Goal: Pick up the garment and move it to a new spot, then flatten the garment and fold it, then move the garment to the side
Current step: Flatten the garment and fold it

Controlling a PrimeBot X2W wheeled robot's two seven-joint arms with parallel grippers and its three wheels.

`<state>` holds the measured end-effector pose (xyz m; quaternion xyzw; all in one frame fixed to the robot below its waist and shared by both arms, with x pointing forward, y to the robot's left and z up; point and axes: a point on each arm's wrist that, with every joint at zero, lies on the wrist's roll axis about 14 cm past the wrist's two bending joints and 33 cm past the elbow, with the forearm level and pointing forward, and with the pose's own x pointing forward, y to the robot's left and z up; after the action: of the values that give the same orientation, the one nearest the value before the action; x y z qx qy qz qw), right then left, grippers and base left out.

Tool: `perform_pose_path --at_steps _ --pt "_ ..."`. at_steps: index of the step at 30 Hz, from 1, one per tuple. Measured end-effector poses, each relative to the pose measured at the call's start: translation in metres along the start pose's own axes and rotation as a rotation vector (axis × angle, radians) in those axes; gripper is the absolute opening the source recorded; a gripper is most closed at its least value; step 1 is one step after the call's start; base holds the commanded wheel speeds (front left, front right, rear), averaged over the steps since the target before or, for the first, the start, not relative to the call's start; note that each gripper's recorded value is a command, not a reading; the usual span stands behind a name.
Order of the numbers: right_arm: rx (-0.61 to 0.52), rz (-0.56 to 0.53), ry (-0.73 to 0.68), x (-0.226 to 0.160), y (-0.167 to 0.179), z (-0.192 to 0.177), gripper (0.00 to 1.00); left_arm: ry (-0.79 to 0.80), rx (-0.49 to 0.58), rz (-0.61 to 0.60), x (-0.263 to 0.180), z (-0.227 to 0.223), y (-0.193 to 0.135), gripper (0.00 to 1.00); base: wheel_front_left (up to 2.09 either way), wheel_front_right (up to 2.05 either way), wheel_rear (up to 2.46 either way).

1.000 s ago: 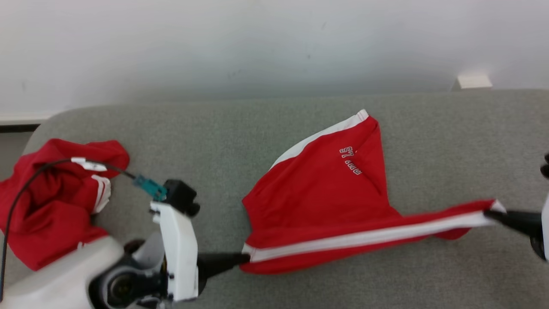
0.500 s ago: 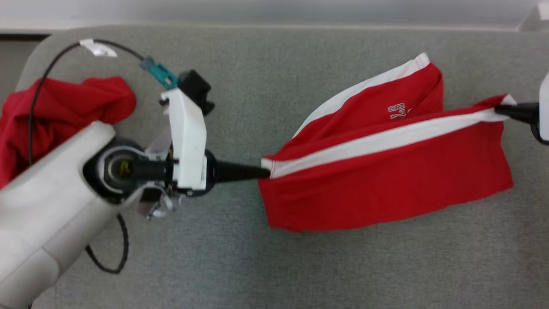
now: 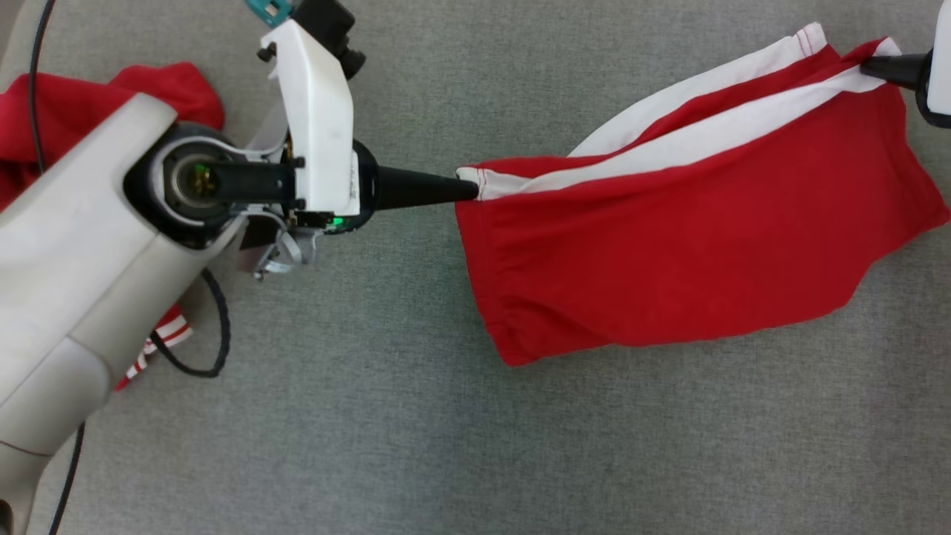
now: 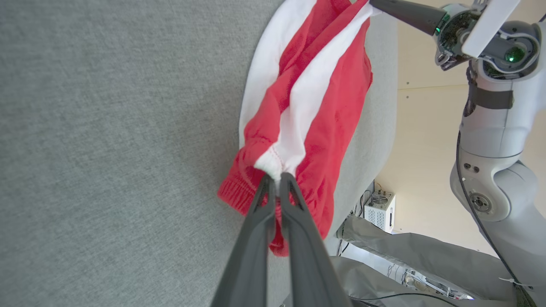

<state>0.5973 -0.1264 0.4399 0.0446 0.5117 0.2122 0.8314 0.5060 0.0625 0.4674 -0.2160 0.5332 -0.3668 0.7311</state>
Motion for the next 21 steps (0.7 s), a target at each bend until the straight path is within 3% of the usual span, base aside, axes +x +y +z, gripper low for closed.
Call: perform_pose_path --at_steps 10,11,12,13,14,15,21 --pt "0.044 -0.029 -0.029 0.017 -0.007 0.007 0.00 0.000 -0.002 0.051 -0.008 0.000 0.017 0.00 0.00 0.00 0.00" --pt "0.044 -0.024 -0.034 0.019 -0.005 0.008 0.07 0.003 -0.003 0.054 -0.007 -0.001 0.018 0.00 0.00 0.00 0.00" --pt "0.046 -0.016 -0.038 0.022 -0.002 0.009 0.29 0.006 -0.001 0.061 -0.006 -0.002 0.021 0.05 0.00 0.00 0.00" --pt "0.048 -0.010 -0.041 0.024 -0.001 0.009 0.45 0.010 0.000 0.066 -0.005 -0.003 0.022 0.49 0.00 0.00 0.00" --pt "0.048 -0.009 -0.043 0.026 0.000 0.010 0.79 0.015 0.004 0.070 -0.004 -0.004 0.024 0.94 0.00 0.00 0.00" --pt "0.046 -0.007 -0.051 0.027 0.002 0.011 1.00 0.018 0.007 0.073 -0.003 -0.005 0.025 1.00 0.00 0.00 0.00" --pt "0.031 0.009 -0.100 0.020 0.013 0.017 1.00 0.011 0.028 0.095 -0.004 -0.006 0.027 1.00 0.00 0.00 0.00"
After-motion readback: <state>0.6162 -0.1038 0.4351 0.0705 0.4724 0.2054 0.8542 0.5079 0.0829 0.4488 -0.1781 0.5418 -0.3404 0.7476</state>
